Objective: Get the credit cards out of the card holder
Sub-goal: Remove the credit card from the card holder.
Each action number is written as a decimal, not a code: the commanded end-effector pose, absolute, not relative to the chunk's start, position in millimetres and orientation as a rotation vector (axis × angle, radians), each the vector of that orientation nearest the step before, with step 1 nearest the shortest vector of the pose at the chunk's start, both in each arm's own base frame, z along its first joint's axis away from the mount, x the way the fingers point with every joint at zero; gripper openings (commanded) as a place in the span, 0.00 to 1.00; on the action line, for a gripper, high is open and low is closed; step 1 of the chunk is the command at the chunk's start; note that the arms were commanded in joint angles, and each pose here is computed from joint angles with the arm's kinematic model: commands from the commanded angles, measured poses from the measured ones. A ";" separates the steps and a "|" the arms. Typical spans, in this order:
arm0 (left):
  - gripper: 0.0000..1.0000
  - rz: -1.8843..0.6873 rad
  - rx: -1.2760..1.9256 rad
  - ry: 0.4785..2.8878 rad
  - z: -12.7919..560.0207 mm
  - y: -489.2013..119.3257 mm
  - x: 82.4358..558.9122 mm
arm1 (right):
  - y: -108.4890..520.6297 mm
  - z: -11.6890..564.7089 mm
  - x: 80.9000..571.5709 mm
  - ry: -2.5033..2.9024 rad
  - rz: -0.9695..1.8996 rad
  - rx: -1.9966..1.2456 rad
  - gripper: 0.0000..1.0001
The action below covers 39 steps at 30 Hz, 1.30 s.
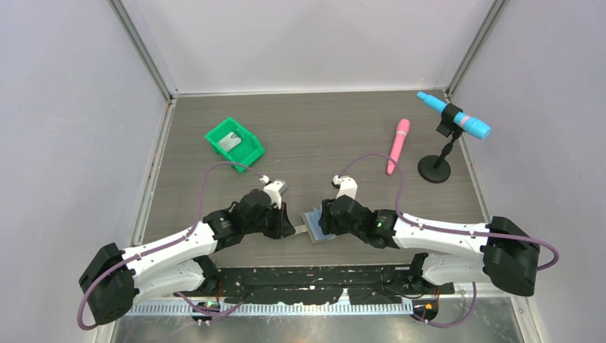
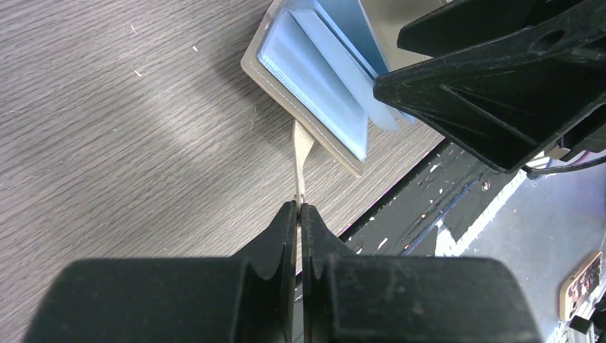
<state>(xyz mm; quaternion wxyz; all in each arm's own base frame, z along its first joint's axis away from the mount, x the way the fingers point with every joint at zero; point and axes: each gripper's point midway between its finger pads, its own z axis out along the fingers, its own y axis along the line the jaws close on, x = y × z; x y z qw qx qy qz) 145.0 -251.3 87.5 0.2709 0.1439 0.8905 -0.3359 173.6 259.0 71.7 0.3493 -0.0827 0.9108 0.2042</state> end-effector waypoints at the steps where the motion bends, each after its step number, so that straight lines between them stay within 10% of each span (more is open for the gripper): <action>1: 0.00 -0.871 0.391 2.382 86.4 -247.1 149.6 | 270.4 84.5 171.9 2.314 0.642 -0.230 0.54; 24: 0.00 -0.876 0.404 2.378 86.2 -247.9 149.0 | 272.7 81.8 177.4 2.319 0.706 -0.175 0.41; 34: 0.00 -0.883 0.412 2.374 88.2 -249.0 148.8 | 275.0 80.9 177.7 2.324 0.719 -0.168 0.50; 39: 0.00 -0.894 0.419 2.369 90.9 -250.6 148.3 | 278.6 78.8 177.7 2.326 0.734 -0.177 0.33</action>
